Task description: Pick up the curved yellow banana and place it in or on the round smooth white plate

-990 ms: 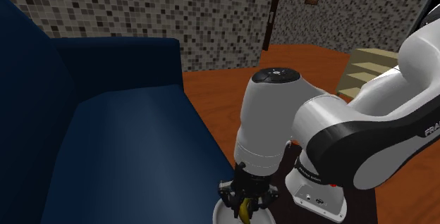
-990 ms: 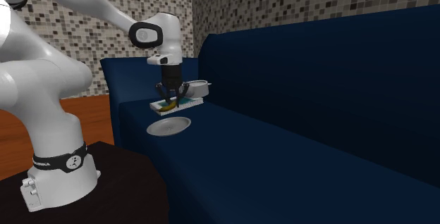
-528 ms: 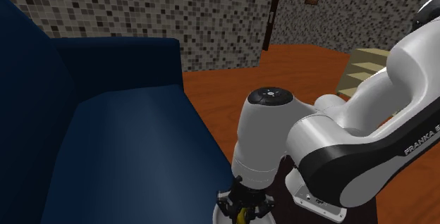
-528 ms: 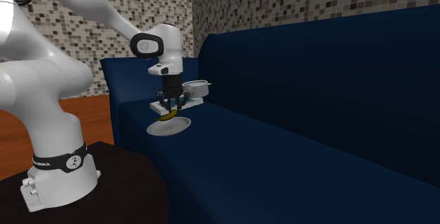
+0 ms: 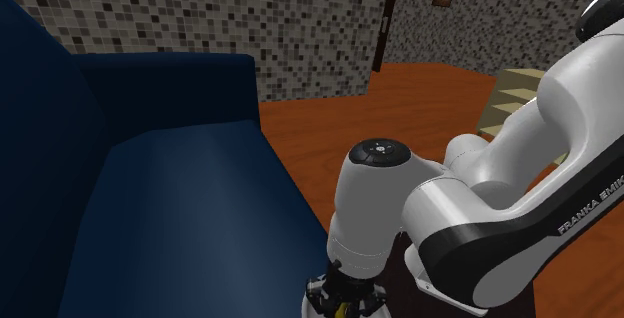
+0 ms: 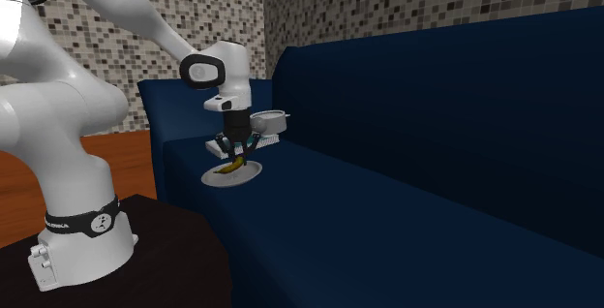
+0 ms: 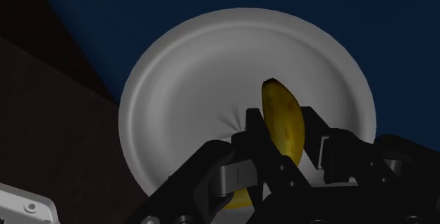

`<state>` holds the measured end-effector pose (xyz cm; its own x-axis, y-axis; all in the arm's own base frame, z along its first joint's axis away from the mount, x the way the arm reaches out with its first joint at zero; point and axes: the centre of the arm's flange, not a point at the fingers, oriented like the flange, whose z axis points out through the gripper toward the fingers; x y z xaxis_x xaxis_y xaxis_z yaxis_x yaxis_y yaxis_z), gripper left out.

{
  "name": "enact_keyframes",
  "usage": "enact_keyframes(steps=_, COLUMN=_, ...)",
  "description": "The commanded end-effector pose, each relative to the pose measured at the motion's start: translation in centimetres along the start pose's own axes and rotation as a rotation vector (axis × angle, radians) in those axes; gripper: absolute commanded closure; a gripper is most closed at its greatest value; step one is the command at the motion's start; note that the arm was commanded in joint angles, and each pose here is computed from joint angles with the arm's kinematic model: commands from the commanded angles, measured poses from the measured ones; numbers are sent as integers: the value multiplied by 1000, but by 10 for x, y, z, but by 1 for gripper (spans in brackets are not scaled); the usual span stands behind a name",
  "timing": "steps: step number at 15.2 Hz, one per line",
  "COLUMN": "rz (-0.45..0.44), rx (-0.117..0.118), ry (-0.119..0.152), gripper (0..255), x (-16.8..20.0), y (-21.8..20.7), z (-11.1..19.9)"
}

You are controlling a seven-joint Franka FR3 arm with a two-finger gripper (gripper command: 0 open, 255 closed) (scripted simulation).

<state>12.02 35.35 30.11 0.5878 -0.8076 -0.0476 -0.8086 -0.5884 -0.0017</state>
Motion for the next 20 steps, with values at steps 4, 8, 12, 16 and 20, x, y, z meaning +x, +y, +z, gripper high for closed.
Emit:
enact_keyframes(steps=4, rz=0, rx=0, ry=0, gripper=0, x=0, y=0, z=0)
enact_keyframes(steps=8, rz=0, rx=0, ry=0, gripper=0, x=0, y=0, z=0)
enact_keyframes(steps=12, rz=0, rx=0, ry=0, gripper=0, x=0, y=0, z=-50)
enact_keyframes(steps=16, rz=0, rx=0, ry=0, gripper=0, x=0, y=0, z=-50)
enact_keyframes(steps=20, rz=0, rx=0, ry=0, gripper=0, x=0, y=0, z=-50)
